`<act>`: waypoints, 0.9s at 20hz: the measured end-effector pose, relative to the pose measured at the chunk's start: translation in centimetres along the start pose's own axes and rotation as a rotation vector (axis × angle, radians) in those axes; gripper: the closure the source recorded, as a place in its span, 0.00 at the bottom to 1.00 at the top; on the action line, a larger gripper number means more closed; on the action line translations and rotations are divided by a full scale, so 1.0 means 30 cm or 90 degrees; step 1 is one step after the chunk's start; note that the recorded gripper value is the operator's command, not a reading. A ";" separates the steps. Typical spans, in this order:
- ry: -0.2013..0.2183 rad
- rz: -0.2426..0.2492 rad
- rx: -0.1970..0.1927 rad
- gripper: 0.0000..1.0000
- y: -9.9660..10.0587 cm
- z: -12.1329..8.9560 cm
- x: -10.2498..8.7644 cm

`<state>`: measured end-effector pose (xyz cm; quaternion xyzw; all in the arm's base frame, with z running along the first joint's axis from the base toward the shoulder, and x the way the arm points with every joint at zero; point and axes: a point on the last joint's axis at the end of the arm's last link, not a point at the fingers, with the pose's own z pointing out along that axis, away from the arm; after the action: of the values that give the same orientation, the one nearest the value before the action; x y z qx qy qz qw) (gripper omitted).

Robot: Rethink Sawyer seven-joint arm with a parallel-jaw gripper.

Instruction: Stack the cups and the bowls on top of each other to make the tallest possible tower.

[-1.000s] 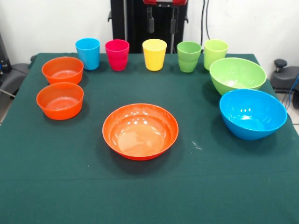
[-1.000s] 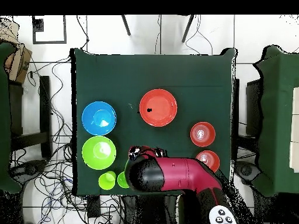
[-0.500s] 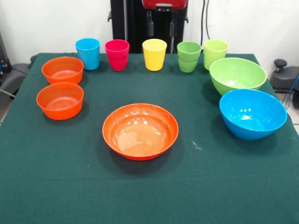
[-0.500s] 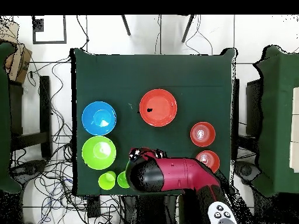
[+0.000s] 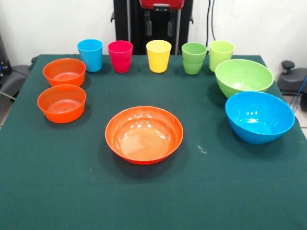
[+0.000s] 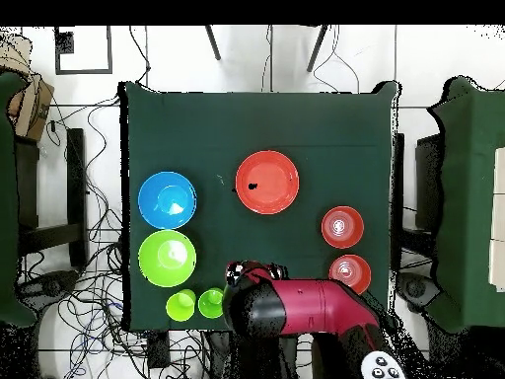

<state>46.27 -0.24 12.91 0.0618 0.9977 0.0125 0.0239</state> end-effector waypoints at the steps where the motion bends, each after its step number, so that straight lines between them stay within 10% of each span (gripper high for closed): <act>1: 0.003 0.002 0.000 0.00 -0.012 0.003 0.016; 18: -0.005 -0.034 -0.005 0.00 -0.001 0.047 0.075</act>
<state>44.10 0.05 11.40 0.0350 0.9989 0.0157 0.0284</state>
